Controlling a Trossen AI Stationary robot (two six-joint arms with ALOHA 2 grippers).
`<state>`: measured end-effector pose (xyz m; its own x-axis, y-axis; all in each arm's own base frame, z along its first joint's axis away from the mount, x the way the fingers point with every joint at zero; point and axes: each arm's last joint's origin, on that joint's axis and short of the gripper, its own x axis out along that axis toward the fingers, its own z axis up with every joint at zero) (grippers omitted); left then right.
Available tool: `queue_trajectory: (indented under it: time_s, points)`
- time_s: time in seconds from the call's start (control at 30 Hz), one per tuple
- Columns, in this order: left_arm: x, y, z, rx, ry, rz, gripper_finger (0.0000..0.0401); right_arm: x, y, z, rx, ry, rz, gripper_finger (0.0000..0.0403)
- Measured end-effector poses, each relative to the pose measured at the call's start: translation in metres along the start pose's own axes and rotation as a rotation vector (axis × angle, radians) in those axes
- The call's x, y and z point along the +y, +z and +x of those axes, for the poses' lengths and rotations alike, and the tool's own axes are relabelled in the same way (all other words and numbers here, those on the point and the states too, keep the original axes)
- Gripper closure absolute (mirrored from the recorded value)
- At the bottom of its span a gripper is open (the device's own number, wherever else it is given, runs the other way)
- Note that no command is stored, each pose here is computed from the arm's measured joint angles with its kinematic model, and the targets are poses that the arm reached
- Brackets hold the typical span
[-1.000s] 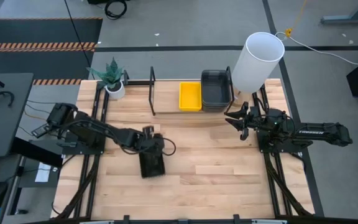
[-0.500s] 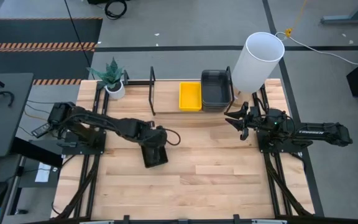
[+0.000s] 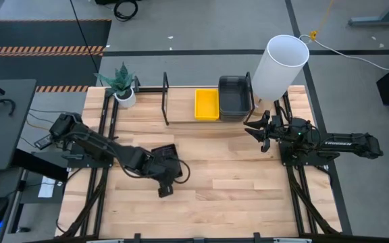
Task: Stack baskets on shelf by color
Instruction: Put the black bin on the shelf
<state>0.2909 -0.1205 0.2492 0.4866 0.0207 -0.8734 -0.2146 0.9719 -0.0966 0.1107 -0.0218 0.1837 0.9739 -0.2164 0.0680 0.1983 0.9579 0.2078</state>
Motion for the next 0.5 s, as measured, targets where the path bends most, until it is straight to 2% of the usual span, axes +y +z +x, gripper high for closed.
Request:
queue_trajectory:
  time_s: [0.13, 0.33, 0.5]
  points:
    - [-0.006, -0.006, 0.014, 0.046, 0.022, -0.045, 0.0201, 0.0, 0.0, 0.0, 0.0, 0.0, 0.0, 0.0267]
    - [-0.011, -0.015, 0.045, 0.158, 0.055, -0.038, 0.0203, 0.0, 0.0, 0.0, 0.0, 0.0, 0.0, 0.0267]
    - [-0.006, -0.02, 0.059, 0.23, 0.097, -0.033, 0.0203, 0.0, 0.0, 0.0, -0.001, 0.001, 0.0, 0.0267]
